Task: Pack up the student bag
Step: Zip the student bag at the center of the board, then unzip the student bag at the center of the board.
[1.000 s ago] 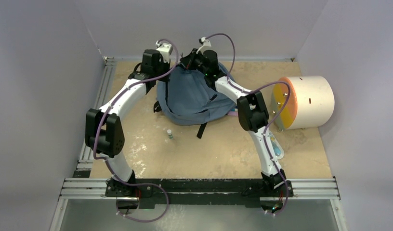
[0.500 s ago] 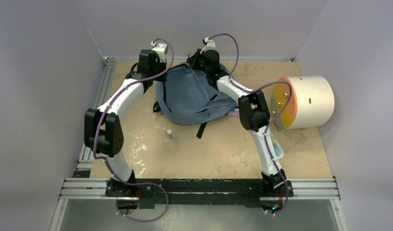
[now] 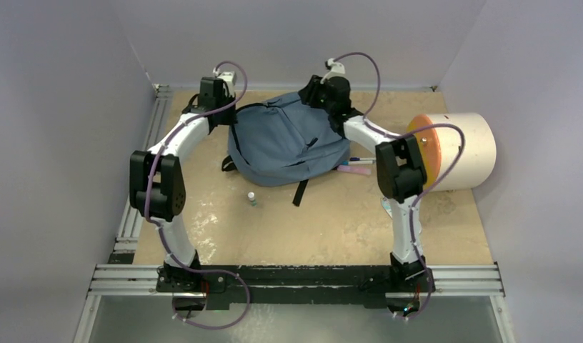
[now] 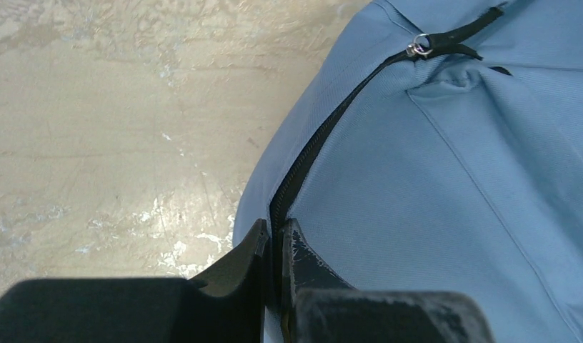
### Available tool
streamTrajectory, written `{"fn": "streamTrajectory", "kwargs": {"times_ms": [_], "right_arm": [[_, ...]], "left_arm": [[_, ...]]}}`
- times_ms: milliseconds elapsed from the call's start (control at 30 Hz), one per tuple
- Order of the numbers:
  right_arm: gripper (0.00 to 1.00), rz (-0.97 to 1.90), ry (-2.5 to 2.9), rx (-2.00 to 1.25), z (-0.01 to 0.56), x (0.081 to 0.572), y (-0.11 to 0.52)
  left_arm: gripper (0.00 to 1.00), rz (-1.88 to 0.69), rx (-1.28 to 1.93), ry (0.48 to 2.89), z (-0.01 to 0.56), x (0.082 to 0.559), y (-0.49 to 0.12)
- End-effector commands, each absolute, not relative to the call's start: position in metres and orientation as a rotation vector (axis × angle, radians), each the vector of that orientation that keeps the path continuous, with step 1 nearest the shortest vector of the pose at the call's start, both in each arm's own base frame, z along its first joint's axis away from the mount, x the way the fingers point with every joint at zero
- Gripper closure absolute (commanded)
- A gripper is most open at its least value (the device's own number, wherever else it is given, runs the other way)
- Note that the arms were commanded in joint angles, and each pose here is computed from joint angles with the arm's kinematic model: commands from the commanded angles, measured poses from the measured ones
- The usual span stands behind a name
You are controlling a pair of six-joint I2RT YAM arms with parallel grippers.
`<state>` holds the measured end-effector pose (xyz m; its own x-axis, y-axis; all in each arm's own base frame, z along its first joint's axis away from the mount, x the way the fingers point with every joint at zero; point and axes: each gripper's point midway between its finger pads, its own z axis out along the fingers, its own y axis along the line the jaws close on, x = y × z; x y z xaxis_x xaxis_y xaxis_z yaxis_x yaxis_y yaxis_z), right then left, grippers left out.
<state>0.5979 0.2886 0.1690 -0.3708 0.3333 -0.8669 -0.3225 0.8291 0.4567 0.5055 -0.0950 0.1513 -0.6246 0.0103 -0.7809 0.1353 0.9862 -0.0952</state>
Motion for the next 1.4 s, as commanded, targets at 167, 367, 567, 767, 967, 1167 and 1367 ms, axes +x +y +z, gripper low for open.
{"fn": "streamTrajectory", "kwargs": {"times_ms": [167, 367, 567, 767, 967, 1167, 1367], "right_arm": [[0.45, 0.577, 1.869, 0.071, 0.225, 0.532, 0.219], [0.44, 0.656, 2.017, 0.039, 0.209, 0.481, 0.220], [0.47, 0.618, 2.037, 0.052, 0.214, 0.456, 0.204], [0.42, 0.671, 2.016, 0.109, 0.225, 0.435, 0.197], [0.33, 0.687, 1.987, 0.210, 0.231, 0.415, 0.183], [0.37, 0.753, 2.082, 0.233, 0.202, 0.385, 0.186], [0.37, 0.789, 2.086, 0.264, 0.187, 0.361, 0.182]], "left_arm": [[0.75, -0.120, 0.042, 2.239, 0.147, 0.520, -0.074], [0.58, -0.210, 0.070, 2.131, 0.196, 0.505, -0.097], [0.57, -0.352, 0.294, 1.963, 0.254, 0.473, -0.181], [0.57, -0.523, 0.477, 1.949, 0.246, 0.455, -0.255], [0.56, -0.600, 0.694, 1.894, 0.231, 0.444, -0.314], [0.56, -0.519, 0.918, 1.889, 0.192, 0.440, -0.353], [0.56, -0.391, 1.060, 1.854, 0.168, 0.444, -0.375]]}}
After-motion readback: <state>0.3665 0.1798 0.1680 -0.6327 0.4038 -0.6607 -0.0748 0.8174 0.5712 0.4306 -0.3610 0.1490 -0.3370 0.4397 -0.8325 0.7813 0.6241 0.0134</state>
